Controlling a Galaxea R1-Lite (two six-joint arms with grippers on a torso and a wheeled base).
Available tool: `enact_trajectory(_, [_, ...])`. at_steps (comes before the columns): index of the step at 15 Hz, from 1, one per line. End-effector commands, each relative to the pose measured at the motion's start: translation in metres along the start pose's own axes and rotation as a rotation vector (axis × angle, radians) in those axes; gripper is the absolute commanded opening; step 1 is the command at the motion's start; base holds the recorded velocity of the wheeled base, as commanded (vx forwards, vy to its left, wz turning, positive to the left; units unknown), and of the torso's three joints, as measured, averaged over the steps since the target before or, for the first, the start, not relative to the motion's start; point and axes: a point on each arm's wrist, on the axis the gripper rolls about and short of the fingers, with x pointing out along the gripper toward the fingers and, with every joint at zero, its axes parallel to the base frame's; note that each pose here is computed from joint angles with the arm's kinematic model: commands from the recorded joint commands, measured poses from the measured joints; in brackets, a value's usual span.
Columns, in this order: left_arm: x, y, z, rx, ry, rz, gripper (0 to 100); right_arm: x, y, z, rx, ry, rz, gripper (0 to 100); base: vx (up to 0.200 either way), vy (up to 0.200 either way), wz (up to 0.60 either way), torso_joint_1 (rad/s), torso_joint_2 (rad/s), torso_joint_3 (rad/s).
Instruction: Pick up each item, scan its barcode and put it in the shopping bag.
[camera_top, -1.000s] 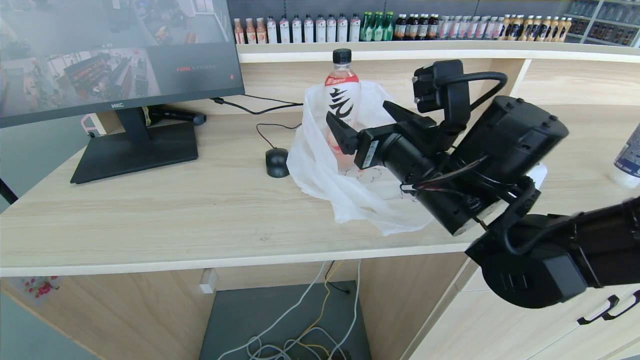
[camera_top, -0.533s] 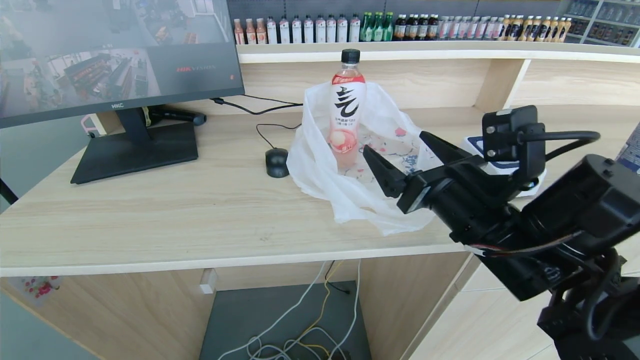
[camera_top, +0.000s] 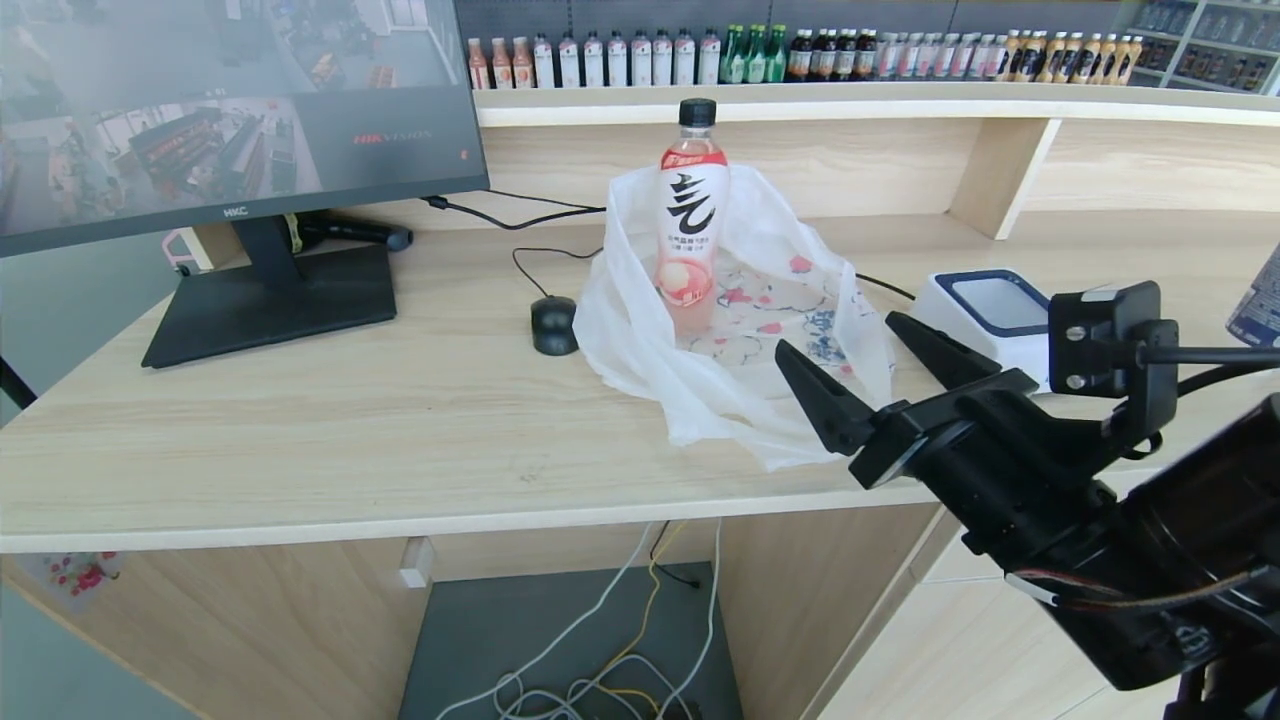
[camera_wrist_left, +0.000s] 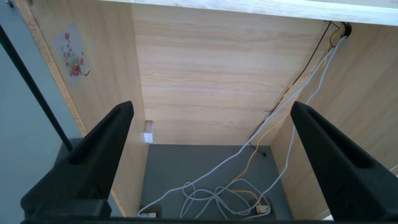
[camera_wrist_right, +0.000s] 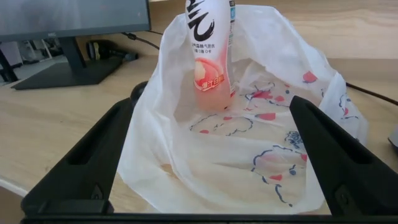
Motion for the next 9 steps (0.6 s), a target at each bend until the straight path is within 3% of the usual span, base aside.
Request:
enact_trajectory(1, [0.0, 0.0, 0.0, 0.0, 0.0, 0.001, 100, 0.0005, 0.0001, 0.002, 0.001, -0.009, 0.0, 100, 0.0, 0.0, 0.0, 0.0, 0.0, 0.0])
enact_trajectory(9, [0.0, 0.0, 0.0, -0.005, 0.0, 0.001, 100, 0.0098, 0.0031, 0.0022, -0.018, -0.026, -0.002, 100, 0.0, 0.0, 0.0, 0.0, 0.0, 0.0])
